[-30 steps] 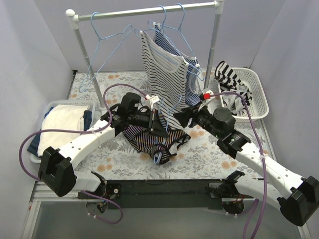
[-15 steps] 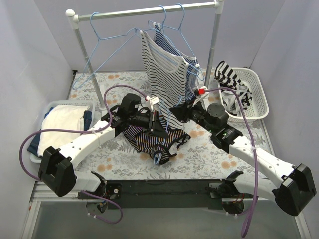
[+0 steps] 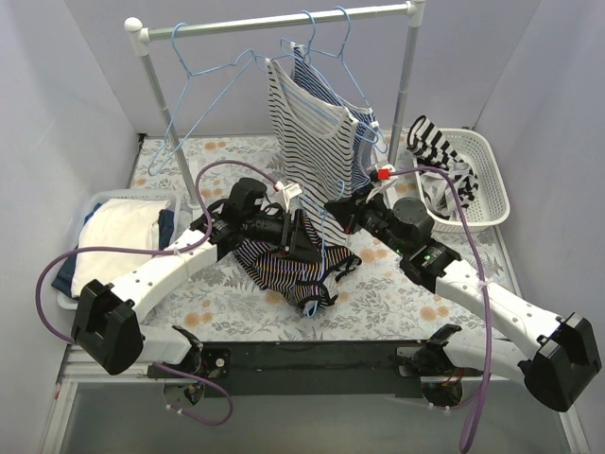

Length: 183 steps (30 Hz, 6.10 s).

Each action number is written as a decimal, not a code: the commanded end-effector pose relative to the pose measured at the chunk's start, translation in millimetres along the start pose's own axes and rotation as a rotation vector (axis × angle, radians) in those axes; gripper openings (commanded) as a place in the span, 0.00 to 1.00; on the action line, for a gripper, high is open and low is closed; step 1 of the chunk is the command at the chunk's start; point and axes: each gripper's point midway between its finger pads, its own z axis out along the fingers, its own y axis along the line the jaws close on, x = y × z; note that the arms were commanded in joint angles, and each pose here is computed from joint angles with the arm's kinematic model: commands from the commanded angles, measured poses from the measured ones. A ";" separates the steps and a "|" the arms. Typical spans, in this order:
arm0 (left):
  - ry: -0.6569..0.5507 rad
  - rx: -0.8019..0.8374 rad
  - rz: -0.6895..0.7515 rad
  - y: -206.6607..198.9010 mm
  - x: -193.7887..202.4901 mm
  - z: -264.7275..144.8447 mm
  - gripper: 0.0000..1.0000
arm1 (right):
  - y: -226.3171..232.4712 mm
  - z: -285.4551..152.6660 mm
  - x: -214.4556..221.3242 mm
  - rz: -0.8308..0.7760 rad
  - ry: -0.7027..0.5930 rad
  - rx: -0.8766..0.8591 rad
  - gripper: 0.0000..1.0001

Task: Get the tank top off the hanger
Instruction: Remove the tank top from the hanger, then place the hanger at the clothesline.

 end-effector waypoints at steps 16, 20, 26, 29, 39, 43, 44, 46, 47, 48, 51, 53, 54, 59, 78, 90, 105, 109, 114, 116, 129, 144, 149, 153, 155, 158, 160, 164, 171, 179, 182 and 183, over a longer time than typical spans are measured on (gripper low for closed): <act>-0.035 -0.209 0.195 29.9 41.7 -41.9 0.67 | -50.9 -45.5 -28.8 -0.042 -0.082 0.444 0.01; 0.012 -0.160 0.207 36.4 72.1 -46.2 0.70 | -56.1 -47.4 -32.6 -0.050 -0.092 0.480 0.01; -0.031 -0.137 0.240 37.5 71.2 -44.1 0.78 | -54.5 -41.6 -40.4 -0.054 -0.096 0.483 0.01; -0.078 -0.186 0.221 51.6 58.0 -35.0 0.78 | -51.6 -40.8 -44.9 -0.048 -0.104 0.472 0.01; -0.093 -0.263 0.078 88.2 46.3 0.0 0.77 | -46.8 -46.9 -54.6 -0.044 -0.126 0.457 0.01; -0.085 -0.272 0.076 91.7 49.7 11.7 0.73 | -47.2 -49.3 -57.4 -0.046 -0.134 0.463 0.01; -0.095 -0.278 0.083 92.5 48.0 13.3 0.72 | -47.8 -49.8 -57.3 -0.046 -0.135 0.466 0.01; -0.092 -0.286 0.077 96.8 49.3 15.9 0.66 | -46.6 -50.3 -59.1 -0.046 -0.139 0.461 0.01; -0.094 -0.280 0.078 96.8 48.3 17.4 0.53 | -46.7 -51.0 -59.4 -0.044 -0.142 0.462 0.01; -0.087 -0.275 0.077 96.1 49.2 18.9 0.46 | -46.0 -51.5 -60.2 -0.041 -0.145 0.459 0.01; -0.087 -0.263 0.076 94.9 48.4 22.4 0.24 | -46.9 -52.1 -59.1 -0.041 -0.143 0.463 0.01; -0.086 -0.259 0.076 95.7 47.6 24.3 0.19 | -47.3 -53.4 -58.9 -0.041 -0.145 0.464 0.01; -0.079 -0.252 0.077 94.1 48.6 25.4 0.14 | -47.7 -53.9 -59.2 -0.041 -0.147 0.466 0.01; -0.062 -0.247 0.082 95.3 49.3 29.3 0.00 | -49.9 -57.1 -57.5 -0.035 -0.147 0.478 0.01; 0.029 -0.200 0.123 14.1 72.1 -31.3 0.00 | -120.6 -99.2 -31.8 -0.041 -0.113 0.952 0.01; -0.196 -0.787 -0.009 113.2 -13.6 -33.2 0.02 | -118.5 -111.5 -60.2 -0.055 -0.171 0.997 0.01; -0.221 -0.227 0.382 -21.4 -38.9 -20.6 0.76 | -109.0 -93.2 -56.1 -0.058 -0.120 0.918 0.01; -0.096 -0.141 0.457 -27.5 -15.1 -2.2 0.73 | -103.8 -88.4 -59.4 -0.047 -0.123 0.886 0.01; -0.079 -0.308 0.514 2.0 5.5 24.3 0.72 | -98.0 -87.0 -65.5 -0.030 -0.137 0.855 0.01; -0.099 -0.370 0.535 8.7 9.2 30.3 0.70 | -96.6 -86.1 -66.3 -0.028 -0.137 0.847 0.01; -0.247 -0.662 0.572 50.3 6.3 40.2 0.29 | -87.1 -89.1 -70.8 0.004 -0.149 0.789 0.01; -0.244 -0.570 0.600 23.2 6.2 42.3 0.00 | -82.1 -95.0 -41.2 0.041 -0.059 0.730 0.01; -0.253 -0.556 0.595 13.9 6.2 34.7 0.00 | -79.5 -95.2 -40.8 0.040 -0.054 0.711 0.25; -0.209 -0.515 0.584 7.2 19.4 27.8 0.00 | -79.2 -101.7 -43.9 0.046 -0.074 0.711 0.49; -0.209 -0.461 0.580 -5.4 24.8 21.6 0.00 | -79.0 -108.1 -48.5 0.051 -0.097 0.713 0.51; -0.146 -0.389 0.550 -17.1 43.3 16.6 0.00 | -80.3 -118.3 -55.5 0.058 -0.132 0.726 0.54; -0.096 -0.331 0.528 -26.3 59.2 9.7 0.00 | -84.7 -124.1 -55.2 0.047 -0.140 0.749 0.56; -0.014 -0.323 0.437 -27.7 83.1 -4.3 0.00 | -94.1 -139.1 -59.9 0.029 -0.171 0.814 0.58; -0.084 -0.545 0.217 7.4 93.7 -43.4 0.00 | -96.2 -142.7 -63.6 0.031 -0.186 0.836 0.59; -0.209 -0.653 0.119 -2.1 74.7 -70.9 0.00 | -97.2 -136.2 -56.1 0.022 -0.155 0.836 0.59; -0.260 -0.639 0.102 -14.3 67.5 -80.7 0.00 | -98.7 -135.3 -52.7 0.017 -0.145 0.840 0.59; -0.290 -0.617 0.100 -20.6 64.9 -86.6 0.00 | -99.1 -135.4 -52.2 0.017 -0.145 0.842 0.59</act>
